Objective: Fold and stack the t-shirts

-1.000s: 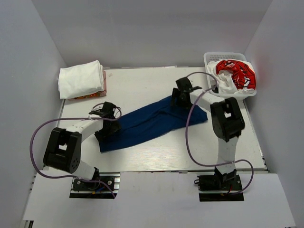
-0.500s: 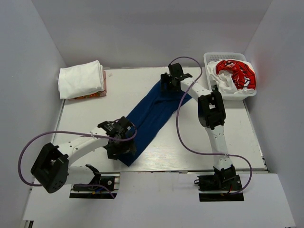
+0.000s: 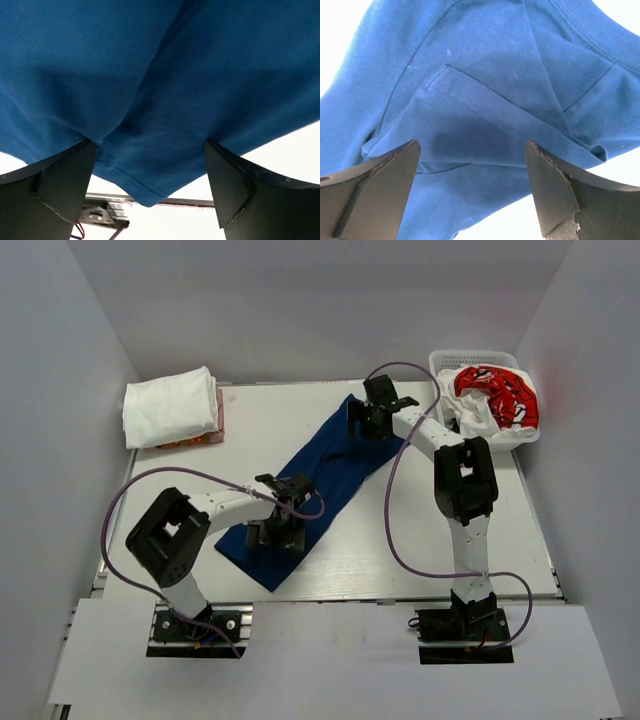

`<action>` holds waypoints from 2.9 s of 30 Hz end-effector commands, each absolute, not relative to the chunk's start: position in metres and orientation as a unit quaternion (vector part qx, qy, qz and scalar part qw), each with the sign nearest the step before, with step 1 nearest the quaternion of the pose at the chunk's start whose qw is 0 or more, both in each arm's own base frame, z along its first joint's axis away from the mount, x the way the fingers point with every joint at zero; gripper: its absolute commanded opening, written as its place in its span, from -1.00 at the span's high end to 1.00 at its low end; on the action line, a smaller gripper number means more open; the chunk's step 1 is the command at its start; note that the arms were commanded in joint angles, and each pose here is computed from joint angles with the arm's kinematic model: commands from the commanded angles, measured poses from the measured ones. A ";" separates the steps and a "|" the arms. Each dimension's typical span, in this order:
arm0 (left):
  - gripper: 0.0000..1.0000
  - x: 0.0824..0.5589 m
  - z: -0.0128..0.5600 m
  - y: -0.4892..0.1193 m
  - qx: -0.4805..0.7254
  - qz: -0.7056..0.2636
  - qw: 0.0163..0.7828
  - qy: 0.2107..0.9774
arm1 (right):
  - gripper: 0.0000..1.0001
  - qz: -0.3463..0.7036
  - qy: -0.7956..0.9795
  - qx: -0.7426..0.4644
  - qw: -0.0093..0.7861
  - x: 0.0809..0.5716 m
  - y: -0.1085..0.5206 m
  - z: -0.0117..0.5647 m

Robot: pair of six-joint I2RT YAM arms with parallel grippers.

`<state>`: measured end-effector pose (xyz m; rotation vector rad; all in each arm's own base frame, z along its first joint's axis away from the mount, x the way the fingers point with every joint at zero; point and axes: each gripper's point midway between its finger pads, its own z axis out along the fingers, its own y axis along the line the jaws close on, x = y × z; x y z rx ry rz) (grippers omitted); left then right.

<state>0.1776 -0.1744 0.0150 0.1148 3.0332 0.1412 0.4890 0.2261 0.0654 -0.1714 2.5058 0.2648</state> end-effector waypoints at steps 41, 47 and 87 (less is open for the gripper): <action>-0.98 0.181 0.120 -0.254 0.076 -0.148 0.276 0.947 | -0.80 0.149 0.847 -0.071 0.506 0.490 0.204 0.252; -0.98 0.173 0.085 -0.236 0.037 -0.180 0.242 0.953 | -0.80 0.150 0.908 -0.021 0.390 0.377 0.185 0.175; 1.00 0.124 0.011 -0.223 0.082 -0.158 0.057 0.982 | -0.80 0.223 0.965 -0.117 0.073 0.126 0.206 0.059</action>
